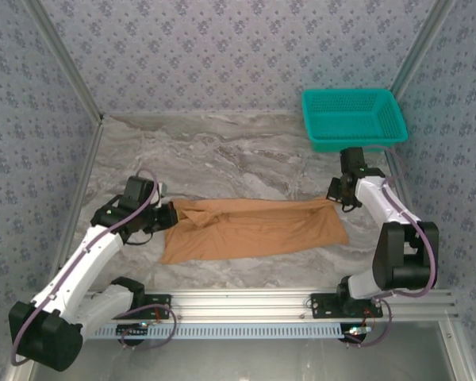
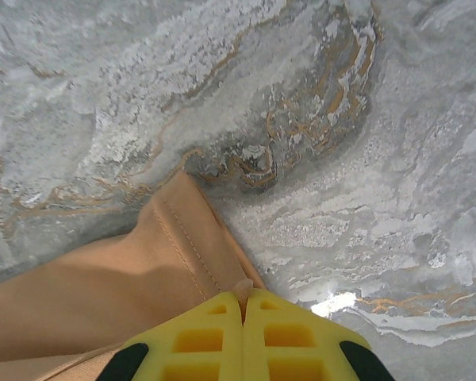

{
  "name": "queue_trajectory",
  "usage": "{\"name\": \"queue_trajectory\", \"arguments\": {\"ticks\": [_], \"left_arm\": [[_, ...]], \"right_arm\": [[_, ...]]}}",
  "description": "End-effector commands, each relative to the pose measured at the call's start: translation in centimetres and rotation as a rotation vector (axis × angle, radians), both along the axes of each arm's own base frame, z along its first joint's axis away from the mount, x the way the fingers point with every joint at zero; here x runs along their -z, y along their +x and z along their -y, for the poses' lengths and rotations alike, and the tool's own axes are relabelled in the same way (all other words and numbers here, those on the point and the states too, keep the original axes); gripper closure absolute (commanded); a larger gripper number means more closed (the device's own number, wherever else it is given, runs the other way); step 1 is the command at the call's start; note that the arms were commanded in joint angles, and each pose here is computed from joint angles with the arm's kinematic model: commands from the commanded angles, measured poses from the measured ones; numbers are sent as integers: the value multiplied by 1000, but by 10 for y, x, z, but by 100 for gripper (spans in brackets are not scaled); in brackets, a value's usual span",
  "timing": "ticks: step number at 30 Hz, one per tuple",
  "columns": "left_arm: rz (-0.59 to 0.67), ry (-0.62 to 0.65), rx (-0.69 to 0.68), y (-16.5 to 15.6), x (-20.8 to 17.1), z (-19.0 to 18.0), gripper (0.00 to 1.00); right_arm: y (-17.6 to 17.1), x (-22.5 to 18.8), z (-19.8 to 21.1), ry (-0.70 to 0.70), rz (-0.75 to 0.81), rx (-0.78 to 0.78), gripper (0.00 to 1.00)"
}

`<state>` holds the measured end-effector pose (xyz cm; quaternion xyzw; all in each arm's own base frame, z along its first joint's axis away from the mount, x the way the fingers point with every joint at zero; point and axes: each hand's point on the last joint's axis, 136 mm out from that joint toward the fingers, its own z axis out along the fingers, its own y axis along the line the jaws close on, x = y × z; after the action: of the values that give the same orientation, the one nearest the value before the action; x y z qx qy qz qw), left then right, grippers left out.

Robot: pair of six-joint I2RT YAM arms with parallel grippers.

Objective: Fold the inside-out t-shirt

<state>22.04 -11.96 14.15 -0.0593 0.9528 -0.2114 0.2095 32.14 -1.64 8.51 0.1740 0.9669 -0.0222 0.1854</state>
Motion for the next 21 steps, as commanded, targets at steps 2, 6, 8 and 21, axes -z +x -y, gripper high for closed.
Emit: {"name": "queue_trajectory", "arguments": {"ticks": [2,6,8,21], "left_arm": [[-80,-32,11,-22,13,3,100],[-152,-59,5,-34,27,9,100],[-185,-61,-10,-41,33,9,100],[-177,-131,-28,-52,27,14,100]], "right_arm": [[-8,24,6,-14,-62,45,94],[-12,43,6,-6,-115,60,91],[-15,50,6,-4,-137,59,88],[-8,42,6,-8,-118,45,74]]}}
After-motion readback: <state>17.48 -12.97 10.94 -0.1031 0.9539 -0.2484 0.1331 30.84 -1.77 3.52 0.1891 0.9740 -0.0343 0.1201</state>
